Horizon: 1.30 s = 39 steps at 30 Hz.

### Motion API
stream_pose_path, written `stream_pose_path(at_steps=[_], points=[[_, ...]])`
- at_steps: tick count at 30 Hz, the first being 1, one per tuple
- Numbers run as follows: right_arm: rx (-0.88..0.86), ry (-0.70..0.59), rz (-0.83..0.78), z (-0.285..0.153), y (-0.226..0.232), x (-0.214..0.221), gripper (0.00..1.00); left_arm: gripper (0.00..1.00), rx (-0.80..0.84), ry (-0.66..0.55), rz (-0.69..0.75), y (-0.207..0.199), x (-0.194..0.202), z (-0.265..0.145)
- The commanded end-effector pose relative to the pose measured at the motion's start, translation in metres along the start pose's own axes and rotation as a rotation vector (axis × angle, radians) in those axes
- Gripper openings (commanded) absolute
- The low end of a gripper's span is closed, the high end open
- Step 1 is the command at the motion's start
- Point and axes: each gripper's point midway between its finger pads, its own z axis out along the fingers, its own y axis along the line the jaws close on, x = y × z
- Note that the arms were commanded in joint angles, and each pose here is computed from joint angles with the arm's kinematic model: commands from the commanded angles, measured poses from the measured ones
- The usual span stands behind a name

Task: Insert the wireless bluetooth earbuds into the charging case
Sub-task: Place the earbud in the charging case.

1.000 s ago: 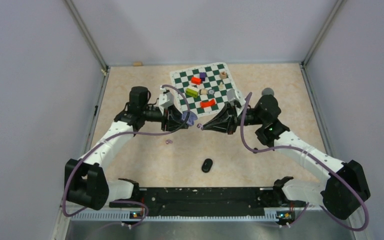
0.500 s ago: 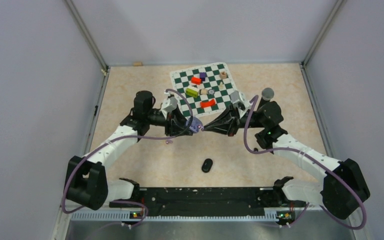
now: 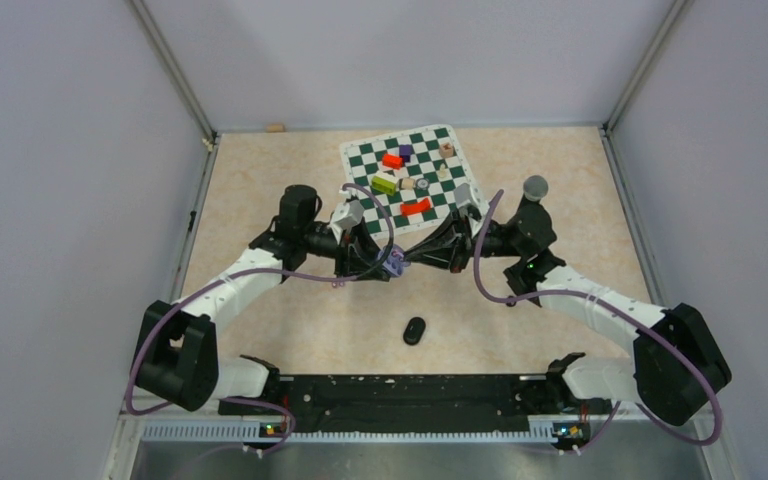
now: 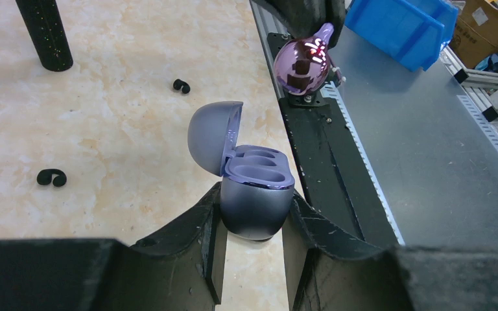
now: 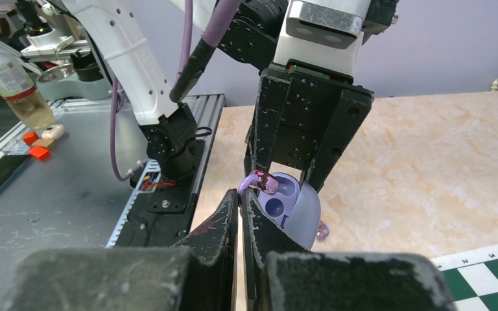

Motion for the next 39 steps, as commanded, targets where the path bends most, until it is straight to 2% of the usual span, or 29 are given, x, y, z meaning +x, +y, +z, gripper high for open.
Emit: stream_pose_path(at_steps=[1,39], points=[[-0.007,-0.008,-0.043,0.004,-0.001,0.002,0.0,0.0,0.042,-0.018,0.087,-0.007,-0.018,0.0],[-0.028,0.04,-0.045,0.021,0.003,0.024,0.0,0.0,0.084,-0.003,0.078,-0.015,-0.014,0.004]])
